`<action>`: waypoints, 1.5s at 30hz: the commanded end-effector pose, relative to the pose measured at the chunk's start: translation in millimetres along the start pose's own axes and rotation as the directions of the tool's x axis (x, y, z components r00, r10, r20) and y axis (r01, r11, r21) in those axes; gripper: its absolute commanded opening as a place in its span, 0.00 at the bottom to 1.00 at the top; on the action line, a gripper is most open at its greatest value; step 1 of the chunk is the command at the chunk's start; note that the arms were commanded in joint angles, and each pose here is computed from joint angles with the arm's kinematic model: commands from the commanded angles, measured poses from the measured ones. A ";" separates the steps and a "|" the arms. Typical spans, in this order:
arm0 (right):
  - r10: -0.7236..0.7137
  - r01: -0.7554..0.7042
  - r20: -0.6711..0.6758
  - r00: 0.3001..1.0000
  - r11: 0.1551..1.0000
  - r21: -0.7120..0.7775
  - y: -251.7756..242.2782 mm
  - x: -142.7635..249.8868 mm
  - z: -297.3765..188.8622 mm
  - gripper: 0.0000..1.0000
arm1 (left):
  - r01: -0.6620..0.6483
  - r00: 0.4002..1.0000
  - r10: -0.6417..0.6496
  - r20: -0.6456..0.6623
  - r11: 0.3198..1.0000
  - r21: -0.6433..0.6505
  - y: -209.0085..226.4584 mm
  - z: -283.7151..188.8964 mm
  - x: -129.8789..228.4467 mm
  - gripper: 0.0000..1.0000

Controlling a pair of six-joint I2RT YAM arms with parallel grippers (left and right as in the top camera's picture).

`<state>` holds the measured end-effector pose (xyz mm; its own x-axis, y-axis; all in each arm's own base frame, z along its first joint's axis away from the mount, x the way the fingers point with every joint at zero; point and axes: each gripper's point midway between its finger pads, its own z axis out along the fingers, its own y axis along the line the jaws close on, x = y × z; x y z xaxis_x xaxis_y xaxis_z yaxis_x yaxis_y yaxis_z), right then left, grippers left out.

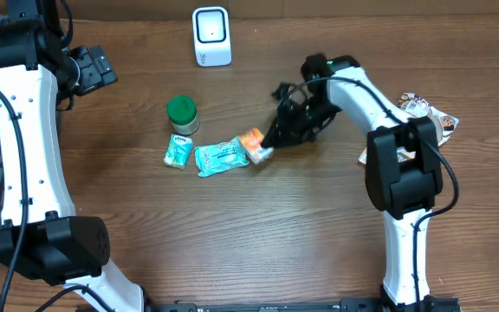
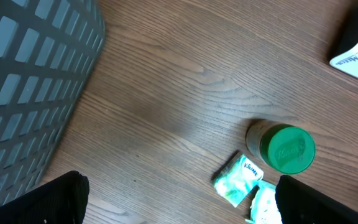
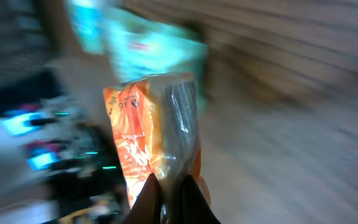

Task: Scan the item barcode
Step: 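Lift the orange pack with the right gripper toward the scanner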

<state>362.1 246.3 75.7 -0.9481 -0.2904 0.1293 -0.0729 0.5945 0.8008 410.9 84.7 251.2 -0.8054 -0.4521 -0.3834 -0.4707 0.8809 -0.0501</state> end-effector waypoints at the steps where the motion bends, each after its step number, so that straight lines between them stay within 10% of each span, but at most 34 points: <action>1: -0.068 0.122 0.137 0.988 0.890 -0.439 96.3 -8.0 -62.6 0.04 | -0.006 1.000 0.006 -0.006 1.000 -0.010 0.1 4.0 -0.4 1.00; 12: 0.121 -0.070 0.040 0.992 0.781 -0.621 124.1 -6.5 -97.6 0.04 | -0.006 1.000 0.006 -0.005 1.000 -0.010 0.0 3.9 -0.5 1.00; 36: -0.197 0.428 0.464 0.864 0.773 -0.468 215.4 82.0 -229.2 0.04 | -0.006 1.000 0.006 -0.006 1.000 -0.010 0.1 4.0 -0.4 1.00; 45: -0.240 0.158 0.502 0.831 0.967 0.202 152.1 14.5 -152.5 0.04 | -0.006 1.000 0.006 -0.005 1.000 -0.010 0.0 3.9 -0.5 1.00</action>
<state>361.7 223.6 316.4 -0.9454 -0.0660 -0.3192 -0.3176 0.4065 0.8567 410.9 84.7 251.2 -0.8054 -0.4521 -0.3834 -0.4707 0.8809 -0.0501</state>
